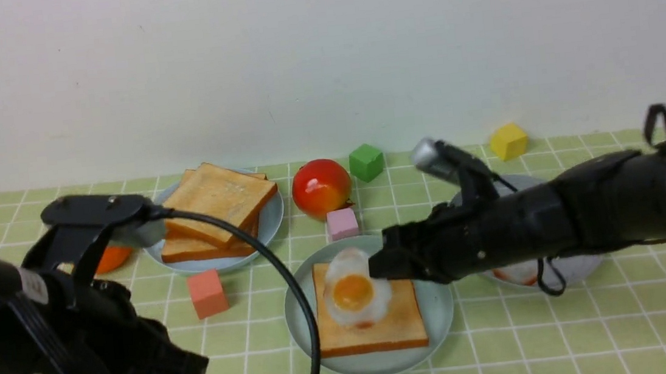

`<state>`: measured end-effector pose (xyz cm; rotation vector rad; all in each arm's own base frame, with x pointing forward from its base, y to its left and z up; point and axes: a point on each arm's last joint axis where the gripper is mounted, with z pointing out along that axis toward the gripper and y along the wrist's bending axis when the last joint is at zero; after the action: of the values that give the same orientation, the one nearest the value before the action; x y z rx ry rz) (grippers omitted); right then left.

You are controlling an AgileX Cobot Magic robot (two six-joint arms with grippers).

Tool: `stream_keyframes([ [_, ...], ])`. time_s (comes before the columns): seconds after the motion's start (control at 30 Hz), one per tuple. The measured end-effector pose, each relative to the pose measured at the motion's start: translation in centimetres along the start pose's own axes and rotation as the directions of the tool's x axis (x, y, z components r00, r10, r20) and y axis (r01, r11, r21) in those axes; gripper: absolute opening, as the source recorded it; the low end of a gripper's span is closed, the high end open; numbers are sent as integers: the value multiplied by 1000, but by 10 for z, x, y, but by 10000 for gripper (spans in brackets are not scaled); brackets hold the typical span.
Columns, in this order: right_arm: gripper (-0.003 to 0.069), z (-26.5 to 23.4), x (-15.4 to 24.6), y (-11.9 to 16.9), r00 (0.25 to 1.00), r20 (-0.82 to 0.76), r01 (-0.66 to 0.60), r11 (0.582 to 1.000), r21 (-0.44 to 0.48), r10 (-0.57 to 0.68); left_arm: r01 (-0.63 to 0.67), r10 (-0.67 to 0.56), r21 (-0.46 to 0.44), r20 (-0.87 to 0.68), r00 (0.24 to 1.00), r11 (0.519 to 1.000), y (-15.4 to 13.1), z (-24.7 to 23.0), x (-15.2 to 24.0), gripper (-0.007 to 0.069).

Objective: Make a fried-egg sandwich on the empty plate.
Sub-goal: Use the right arm to place the fried egg on the slice of bread in the middle, then use the left arm to grab a slice of bread

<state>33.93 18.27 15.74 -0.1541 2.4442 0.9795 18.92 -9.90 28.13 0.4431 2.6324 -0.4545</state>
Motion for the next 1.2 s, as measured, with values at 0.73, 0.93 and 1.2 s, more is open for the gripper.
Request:
stream_keyframes([
  [0.73,548,-154,-57,90,834,256,522,849,-84,-488,108,-92,-52,250,964,993,25,35,-39,33],
  [0.93,539,-195,-60,105,840,98,532,845,45,-534,350,-340,-32,173,924,936,76,57,-64,-4],
  [1.2,539,-182,-36,124,859,-81,511,856,86,-505,514,-525,106,150,838,851,139,74,-121,-10],
])
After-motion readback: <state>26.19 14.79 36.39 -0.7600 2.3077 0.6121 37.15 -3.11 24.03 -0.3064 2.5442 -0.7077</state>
